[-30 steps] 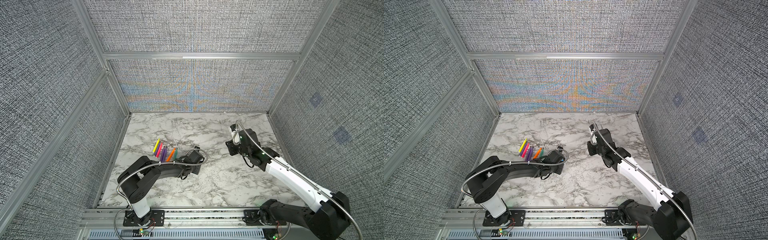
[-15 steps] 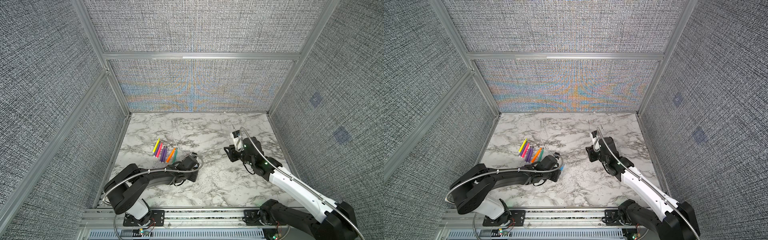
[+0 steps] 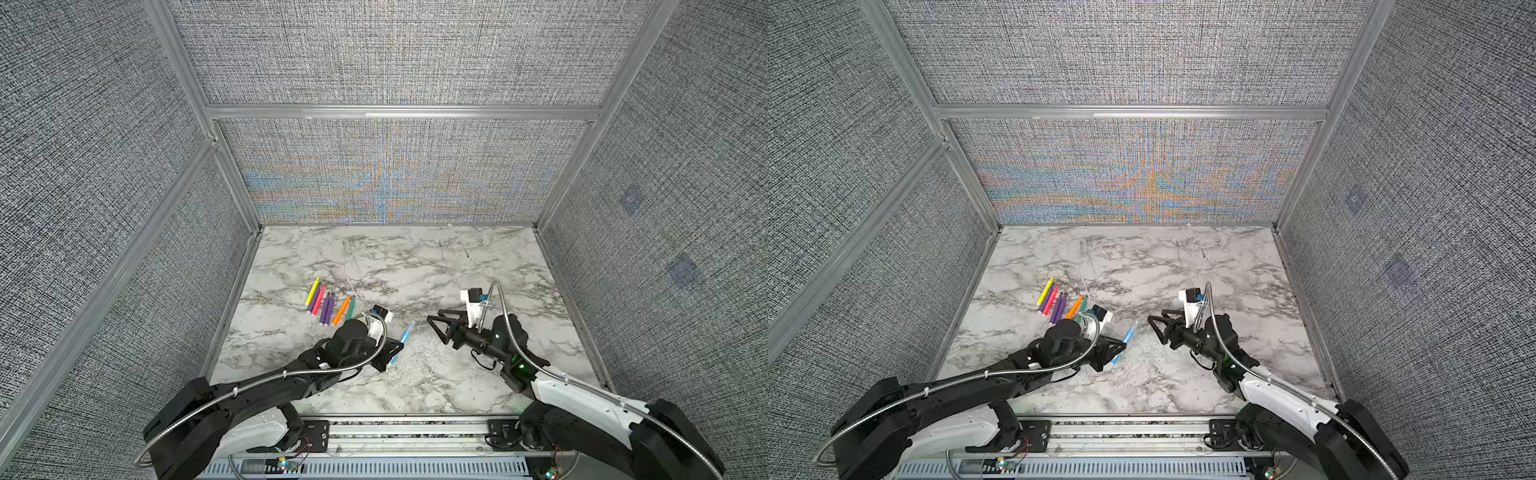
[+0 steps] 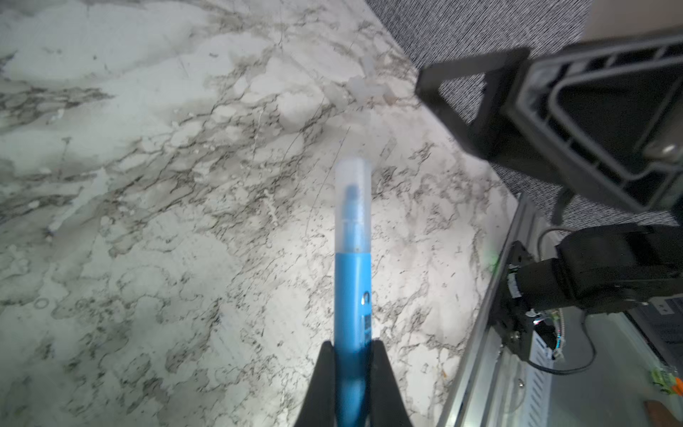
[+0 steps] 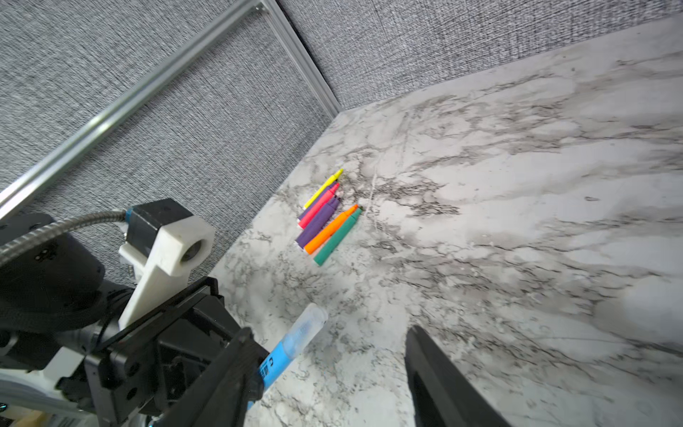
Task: Remove pen caps from pens
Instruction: Open the pen cap on the pen.
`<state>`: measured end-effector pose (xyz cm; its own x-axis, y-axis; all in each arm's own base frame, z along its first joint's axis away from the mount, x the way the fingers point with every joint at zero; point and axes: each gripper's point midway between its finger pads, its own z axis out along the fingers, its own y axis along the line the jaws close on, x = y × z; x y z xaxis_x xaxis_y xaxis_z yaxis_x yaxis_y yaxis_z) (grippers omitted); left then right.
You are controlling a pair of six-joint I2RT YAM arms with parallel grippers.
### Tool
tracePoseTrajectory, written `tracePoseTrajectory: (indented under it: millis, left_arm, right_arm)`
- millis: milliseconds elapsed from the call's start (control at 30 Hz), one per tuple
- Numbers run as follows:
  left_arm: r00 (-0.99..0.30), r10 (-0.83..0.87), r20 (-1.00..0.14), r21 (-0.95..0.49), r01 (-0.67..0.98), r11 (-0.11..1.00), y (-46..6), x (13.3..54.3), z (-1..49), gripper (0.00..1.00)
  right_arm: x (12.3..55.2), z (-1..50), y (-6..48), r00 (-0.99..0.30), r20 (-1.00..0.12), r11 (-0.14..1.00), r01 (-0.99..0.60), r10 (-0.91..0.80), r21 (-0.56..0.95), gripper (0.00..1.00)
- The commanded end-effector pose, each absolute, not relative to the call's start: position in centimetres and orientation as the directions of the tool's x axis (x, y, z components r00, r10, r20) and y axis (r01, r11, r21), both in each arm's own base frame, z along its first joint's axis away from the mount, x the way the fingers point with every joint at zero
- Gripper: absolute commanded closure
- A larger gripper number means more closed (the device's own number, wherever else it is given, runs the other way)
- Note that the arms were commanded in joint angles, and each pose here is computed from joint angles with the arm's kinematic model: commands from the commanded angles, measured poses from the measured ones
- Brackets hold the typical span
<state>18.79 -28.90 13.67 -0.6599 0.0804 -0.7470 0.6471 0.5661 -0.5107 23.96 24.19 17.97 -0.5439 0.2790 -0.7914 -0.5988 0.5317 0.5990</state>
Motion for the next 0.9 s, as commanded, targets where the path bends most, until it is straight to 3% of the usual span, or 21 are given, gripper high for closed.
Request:
tracePoseTrajectory:
  millis: [0,400,600,867]
  left_arm:
    - [-0.603,-0.006,-0.798,-0.532,0.699,0.478,-29.7,18.5,17.7,0.99]
    - [-0.551,-0.053,-0.833,-0.520,0.746,0.415,-28.9,16.6,20.3,1.00]
    - [-0.532,-0.065,-0.844,-0.510,0.760,0.403,-28.6,16.1,21.0,1.00]
    - [-0.524,-0.065,-0.849,-0.503,0.765,0.403,-28.6,16.0,21.2,1.00]
  right_arm:
    - [23.3,22.4,25.1,-0.461,-0.786,0.415,-0.673,0.412,0.613,0.33]
    - [21.7,24.6,29.7,-0.453,-0.794,0.317,-0.745,0.405,0.587,0.37]
    - [21.5,24.9,30.8,-0.463,-0.791,0.291,-0.754,0.399,0.588,0.51]
    - [21.0,25.4,31.0,-0.451,-0.796,0.280,-0.768,0.403,0.577,0.87]
